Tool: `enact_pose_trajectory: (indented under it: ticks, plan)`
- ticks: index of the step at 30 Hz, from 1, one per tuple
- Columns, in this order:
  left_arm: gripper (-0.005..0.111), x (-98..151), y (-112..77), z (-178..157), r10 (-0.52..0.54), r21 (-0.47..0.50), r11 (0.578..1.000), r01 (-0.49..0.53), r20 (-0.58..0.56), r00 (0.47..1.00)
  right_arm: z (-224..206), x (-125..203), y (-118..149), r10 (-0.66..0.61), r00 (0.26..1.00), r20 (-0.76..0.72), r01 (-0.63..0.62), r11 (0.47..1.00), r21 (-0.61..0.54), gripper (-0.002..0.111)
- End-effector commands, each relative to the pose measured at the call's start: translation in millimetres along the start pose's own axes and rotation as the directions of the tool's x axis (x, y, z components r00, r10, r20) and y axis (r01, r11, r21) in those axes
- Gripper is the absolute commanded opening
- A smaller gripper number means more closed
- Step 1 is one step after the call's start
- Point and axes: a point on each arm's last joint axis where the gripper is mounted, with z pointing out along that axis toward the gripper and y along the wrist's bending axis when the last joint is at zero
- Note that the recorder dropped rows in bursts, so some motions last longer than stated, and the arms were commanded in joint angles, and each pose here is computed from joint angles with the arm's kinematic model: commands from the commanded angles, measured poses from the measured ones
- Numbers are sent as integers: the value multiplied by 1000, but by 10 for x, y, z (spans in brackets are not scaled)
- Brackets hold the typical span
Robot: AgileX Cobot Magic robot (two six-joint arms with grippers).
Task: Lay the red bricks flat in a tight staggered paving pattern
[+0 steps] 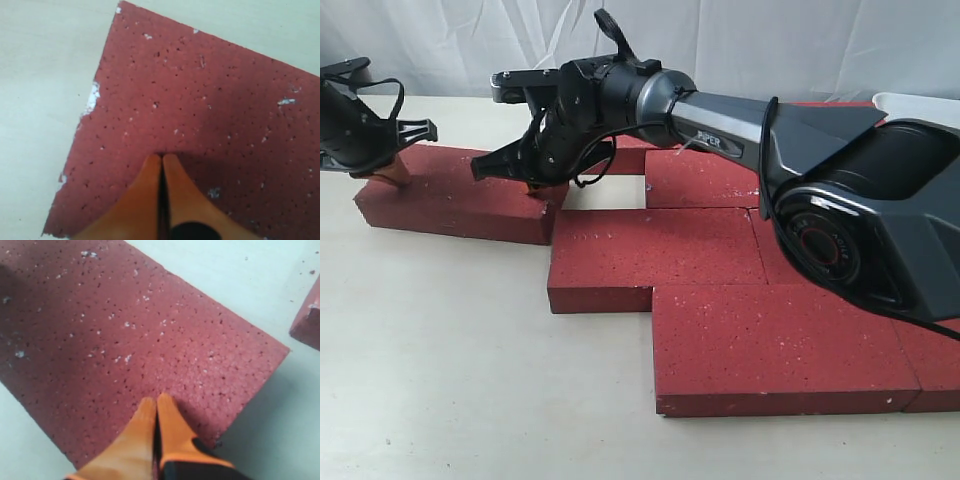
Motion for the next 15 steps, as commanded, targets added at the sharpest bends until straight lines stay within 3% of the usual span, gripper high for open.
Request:
enact_pose_trajectory:
  ticks: [1, 15]
  plan:
    - [0, 91, 0, 128, -38, 24, 999, 40, -73, 997, 50, 31, -59, -7, 1000, -13, 7, 1000, 29, -1]
    - [0, 121, -39, 126, -69, 55, 996, 75, -108, 992, 50, 10, -71, 78, 997, 14, -79, 996, 41, -1]
